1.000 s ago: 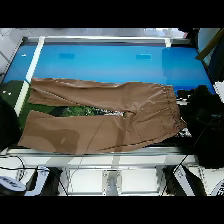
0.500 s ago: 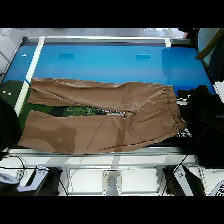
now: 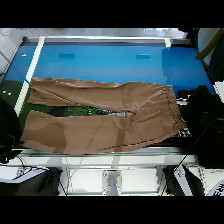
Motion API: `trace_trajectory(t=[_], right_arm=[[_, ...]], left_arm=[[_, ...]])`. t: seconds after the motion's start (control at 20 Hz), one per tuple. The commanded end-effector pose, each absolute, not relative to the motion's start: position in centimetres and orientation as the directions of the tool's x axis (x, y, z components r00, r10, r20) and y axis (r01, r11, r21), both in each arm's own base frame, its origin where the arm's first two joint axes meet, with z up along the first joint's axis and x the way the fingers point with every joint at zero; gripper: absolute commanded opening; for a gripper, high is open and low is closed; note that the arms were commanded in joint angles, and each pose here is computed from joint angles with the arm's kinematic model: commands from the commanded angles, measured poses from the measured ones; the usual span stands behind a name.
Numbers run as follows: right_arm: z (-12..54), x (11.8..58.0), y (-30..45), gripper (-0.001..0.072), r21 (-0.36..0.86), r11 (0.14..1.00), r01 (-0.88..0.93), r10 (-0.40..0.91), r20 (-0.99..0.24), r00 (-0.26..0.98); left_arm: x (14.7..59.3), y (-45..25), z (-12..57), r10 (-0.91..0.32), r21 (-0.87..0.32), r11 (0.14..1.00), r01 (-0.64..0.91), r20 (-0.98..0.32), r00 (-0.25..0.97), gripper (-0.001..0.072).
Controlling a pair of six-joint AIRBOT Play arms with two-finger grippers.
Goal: Fold the clothes and pants, and hang the long-sleeved shirts on hangers.
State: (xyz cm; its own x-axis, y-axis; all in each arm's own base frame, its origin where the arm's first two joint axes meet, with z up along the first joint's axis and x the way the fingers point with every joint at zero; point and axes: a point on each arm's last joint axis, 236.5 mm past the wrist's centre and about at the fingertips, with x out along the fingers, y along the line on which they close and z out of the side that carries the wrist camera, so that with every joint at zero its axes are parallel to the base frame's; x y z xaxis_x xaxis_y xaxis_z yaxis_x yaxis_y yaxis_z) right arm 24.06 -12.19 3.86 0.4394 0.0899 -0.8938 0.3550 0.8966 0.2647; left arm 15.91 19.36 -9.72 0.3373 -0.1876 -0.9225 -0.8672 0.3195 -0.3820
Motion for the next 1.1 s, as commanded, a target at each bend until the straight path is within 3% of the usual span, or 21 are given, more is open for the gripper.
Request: trace_trajectory(t=[0.0, 0.05, 0.3, 0.35, 0.45, 0.5, 0.65, 0.75, 0.85, 1.05], right_arm=[[4.4, 24.9, -11.3, 0.0597, 0.317, 0.885, 0.342, 0.128, -0.871, 0.475], [4.6, 25.2, -11.1, 0.0597, 0.334, 0.88, 0.338, 0.138, -0.86, 0.49], [5.1, 25.8, -10.6, 0.0597, 0.367, 0.87, 0.329, 0.16, -0.841, 0.516], [5.1, 25.9, -10.5, 0.0597, 0.369, 0.869, 0.328, 0.161, -0.84, 0.518], [5.5, 26.2, -10.4, 0.0597, 0.379, 0.869, 0.319, 0.167, -0.831, 0.531], [6.1, 26.4, -10.6, 0.0597, 0.374, 0.873, 0.313, 0.159, -0.825, 0.542], [7.1, 26.2, -11.8, 0.0597, 0.3, 0.906, 0.298, 0.103, -0.84, 0.532], [4.6, 23.6, -11.5, 0.0587, 0.303, 0.893, 0.334, 0.135, -0.885, 0.445], [1.0, 21.2, -10.4, 0.0586, 0.395, 0.815, 0.423, 0.222, -0.888, 0.402], [-4.4, 20.9, -9.7, 0.0587, 0.532, 0.646, 0.547, 0.259, -0.827, 0.499]], left_arm=[[17.0, 20.7, -10.3, -0.149, -0.416, 0.337, -0.845, -0.909, 0.389, 0.0381], [17.3, 21.0, -10.3, -0.14, -0.424, 0.328, -0.844, -0.906, 0.4, 0.0331], [17.7, 20.0, -11.6, -0.2, -0.442, 0.327, -0.835, -0.896, 0.396, 0.0323], [17.9, 19.7, -11.9, -0.215, -0.45, 0.318, -0.834, -0.891, 0.399, 0.0258], [19.4, 19.6, -11.8, -0.223, -0.496, 0.318, -0.808, -0.867, 0.445, 0.0042], [20.4, 19.6, -11.2, -0.22, -0.531, 0.328, -0.782, -0.847, 0.483, 0.0013], [21.7, 20.0, -10.1, -0.201, -0.574, 0.305, -0.76, -0.819, 0.537, 0.0012], [21.7, 20.2, -9.4, -0.181, -0.572, 0.338, -0.747, -0.819, 0.545, 0.0012], [21.9, 20.5, -8.4, -0.152, -0.569, 0.361, -0.739, -0.818, 0.555, 0.0012], [22.0, 20.9, -7.0, -0.111, -0.563, 0.389, -0.729, -0.815, 0.569, 0.0012]])
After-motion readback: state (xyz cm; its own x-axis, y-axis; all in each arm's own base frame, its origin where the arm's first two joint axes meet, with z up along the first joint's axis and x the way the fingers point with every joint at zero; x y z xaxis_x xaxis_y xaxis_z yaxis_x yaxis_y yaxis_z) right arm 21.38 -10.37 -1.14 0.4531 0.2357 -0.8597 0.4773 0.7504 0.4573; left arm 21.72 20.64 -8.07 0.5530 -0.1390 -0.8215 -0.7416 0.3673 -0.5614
